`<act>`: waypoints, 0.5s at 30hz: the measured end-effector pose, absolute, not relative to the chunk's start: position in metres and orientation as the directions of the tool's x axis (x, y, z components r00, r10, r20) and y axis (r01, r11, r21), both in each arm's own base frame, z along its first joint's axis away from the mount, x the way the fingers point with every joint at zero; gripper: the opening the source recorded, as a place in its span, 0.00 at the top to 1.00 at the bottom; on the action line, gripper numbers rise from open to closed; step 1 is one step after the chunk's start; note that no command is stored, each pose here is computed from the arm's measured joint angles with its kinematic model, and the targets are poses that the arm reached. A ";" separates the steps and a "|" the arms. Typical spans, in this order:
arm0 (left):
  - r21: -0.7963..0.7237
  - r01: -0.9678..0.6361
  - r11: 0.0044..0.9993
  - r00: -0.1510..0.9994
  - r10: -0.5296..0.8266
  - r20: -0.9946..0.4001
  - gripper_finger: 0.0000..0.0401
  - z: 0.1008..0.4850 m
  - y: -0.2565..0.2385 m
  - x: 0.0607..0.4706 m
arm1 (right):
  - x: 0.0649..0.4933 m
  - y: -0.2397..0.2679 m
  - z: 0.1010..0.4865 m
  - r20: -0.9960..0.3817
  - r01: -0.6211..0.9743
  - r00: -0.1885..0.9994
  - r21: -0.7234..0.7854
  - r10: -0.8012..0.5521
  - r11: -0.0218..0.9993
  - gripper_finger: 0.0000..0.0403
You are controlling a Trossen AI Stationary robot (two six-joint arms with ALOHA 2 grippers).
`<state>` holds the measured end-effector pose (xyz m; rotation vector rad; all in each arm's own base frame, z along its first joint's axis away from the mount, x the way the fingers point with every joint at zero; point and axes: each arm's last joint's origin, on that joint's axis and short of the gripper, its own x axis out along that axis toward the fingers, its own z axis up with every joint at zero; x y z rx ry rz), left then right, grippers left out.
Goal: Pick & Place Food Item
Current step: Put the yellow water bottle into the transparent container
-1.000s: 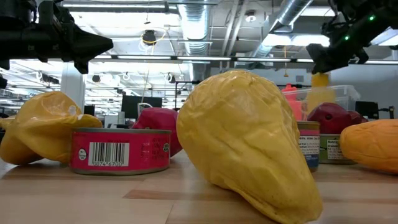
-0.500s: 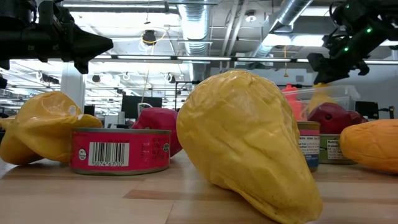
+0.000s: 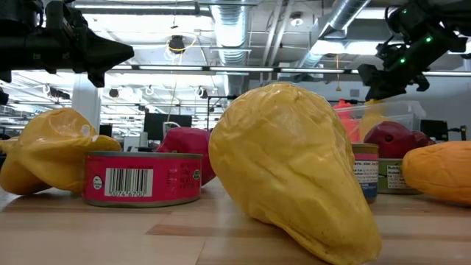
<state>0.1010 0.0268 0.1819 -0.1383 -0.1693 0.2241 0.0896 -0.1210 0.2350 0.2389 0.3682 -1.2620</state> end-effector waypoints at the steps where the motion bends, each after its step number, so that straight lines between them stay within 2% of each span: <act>1: -0.155 -0.209 0.966 0.961 0.232 0.151 0.89 0.182 0.027 0.101 | 0.090 -0.121 0.235 -0.398 0.956 0.257 -0.026 -0.881 0.291 0.85; 7: -0.155 -0.209 0.966 0.961 0.232 0.151 0.89 0.182 0.027 0.101 | 0.089 -0.121 0.235 -0.399 0.957 0.253 -0.029 -0.881 0.288 0.77; 15: -0.152 -0.202 0.967 0.952 0.230 0.200 0.85 0.186 0.027 0.100 | 0.089 -0.121 0.236 -0.393 0.958 0.253 -0.027 -0.884 0.286 0.50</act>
